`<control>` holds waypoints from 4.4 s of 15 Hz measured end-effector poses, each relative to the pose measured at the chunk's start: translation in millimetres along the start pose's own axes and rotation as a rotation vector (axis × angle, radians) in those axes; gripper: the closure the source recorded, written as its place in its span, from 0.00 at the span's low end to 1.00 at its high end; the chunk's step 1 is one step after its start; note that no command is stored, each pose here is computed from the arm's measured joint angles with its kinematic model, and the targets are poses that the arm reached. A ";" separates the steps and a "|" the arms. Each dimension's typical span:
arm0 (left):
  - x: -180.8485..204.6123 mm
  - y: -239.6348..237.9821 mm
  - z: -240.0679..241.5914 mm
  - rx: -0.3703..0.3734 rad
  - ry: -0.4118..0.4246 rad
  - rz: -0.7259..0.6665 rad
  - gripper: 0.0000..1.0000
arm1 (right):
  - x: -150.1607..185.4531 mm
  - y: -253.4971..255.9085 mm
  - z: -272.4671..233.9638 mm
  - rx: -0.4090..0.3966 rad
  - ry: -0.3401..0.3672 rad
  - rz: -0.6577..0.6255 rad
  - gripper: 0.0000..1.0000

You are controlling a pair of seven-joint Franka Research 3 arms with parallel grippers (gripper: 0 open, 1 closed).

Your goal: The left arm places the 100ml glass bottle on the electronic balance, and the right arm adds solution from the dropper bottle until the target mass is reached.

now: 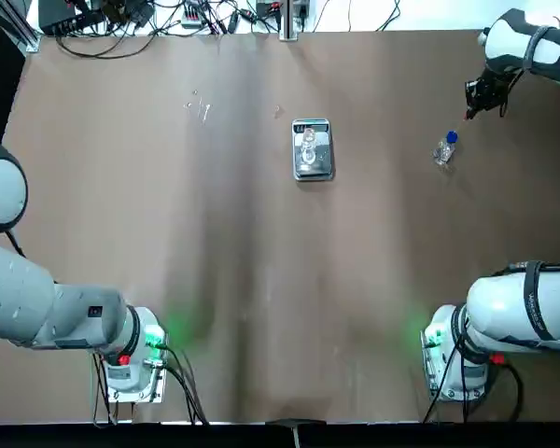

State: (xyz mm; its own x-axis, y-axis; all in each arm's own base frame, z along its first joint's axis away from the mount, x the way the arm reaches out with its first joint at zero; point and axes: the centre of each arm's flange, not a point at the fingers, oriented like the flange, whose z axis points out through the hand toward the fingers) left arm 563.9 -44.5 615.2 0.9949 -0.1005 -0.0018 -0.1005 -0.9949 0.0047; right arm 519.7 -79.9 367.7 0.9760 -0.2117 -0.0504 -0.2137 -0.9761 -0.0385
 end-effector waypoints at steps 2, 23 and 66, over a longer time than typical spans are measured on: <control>0.0 0.0 0.0 0.000 0.000 0.000 0.00 | 0.1 0.0 2.8 -0.003 -0.005 -0.002 0.94; 0.0 0.0 0.1 0.000 0.000 0.000 0.00 | -4.9 -7.0 4.2 -0.017 -0.061 -0.024 0.94; 0.1 0.0 0.2 0.000 0.000 0.000 0.00 | -6.6 -15.8 4.4 -0.065 -0.079 -0.067 0.94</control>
State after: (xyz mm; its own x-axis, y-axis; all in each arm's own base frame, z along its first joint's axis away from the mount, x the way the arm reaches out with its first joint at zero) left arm 564.1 -44.5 614.9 0.9949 -0.1005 -0.0022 -0.1005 -0.9949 0.0047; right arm 516.5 -62.9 364.2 0.9812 -0.1438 -0.1284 -0.1425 -0.9896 0.0198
